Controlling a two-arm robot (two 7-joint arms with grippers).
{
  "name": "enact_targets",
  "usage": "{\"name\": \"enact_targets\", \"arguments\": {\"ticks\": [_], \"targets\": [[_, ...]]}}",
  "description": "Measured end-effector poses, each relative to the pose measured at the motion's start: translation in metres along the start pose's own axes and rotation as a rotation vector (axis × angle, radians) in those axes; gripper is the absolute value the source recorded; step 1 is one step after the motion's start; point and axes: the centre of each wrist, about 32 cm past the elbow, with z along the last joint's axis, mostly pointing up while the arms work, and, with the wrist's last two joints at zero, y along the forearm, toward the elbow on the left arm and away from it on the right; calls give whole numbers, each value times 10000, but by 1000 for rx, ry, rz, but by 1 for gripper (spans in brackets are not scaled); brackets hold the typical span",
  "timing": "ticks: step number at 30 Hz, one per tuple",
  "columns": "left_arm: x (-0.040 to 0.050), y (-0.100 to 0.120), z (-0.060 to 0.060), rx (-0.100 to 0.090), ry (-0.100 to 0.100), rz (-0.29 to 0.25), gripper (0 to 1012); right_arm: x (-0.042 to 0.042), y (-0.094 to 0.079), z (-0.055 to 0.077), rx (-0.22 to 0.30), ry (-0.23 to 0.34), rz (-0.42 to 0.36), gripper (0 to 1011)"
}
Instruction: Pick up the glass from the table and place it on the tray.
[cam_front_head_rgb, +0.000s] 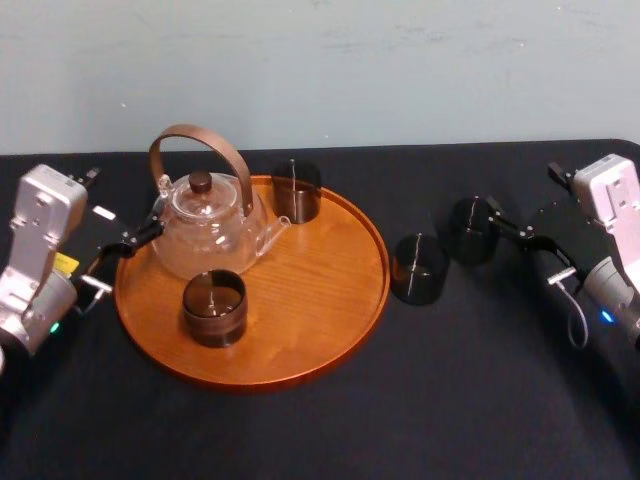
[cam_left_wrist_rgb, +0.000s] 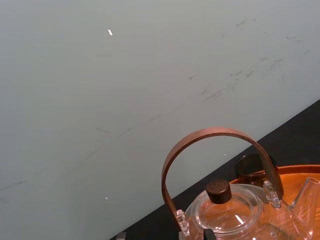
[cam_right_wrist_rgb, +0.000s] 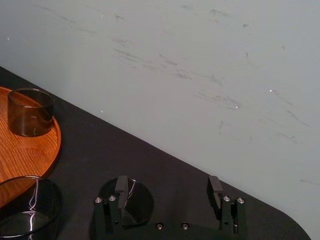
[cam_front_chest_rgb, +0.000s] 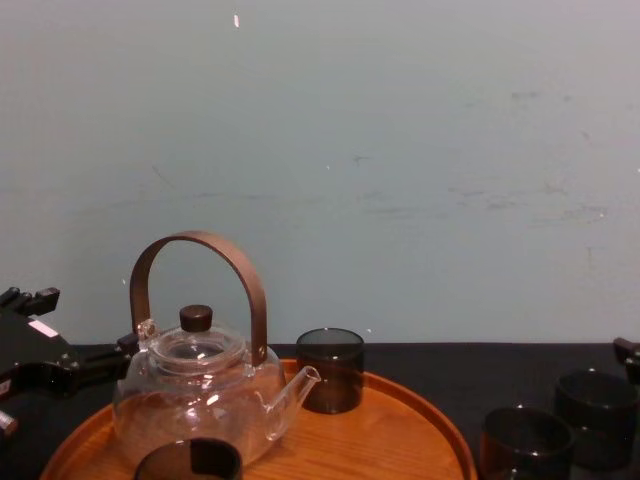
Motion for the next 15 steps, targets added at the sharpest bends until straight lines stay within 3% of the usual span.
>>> {"name": "enact_targets", "arguments": {"ticks": [15], "targets": [[0, 0, 0, 0, 0, 0, 1001, 0, 0, 0, 0, 0, 0, 1010]]}}
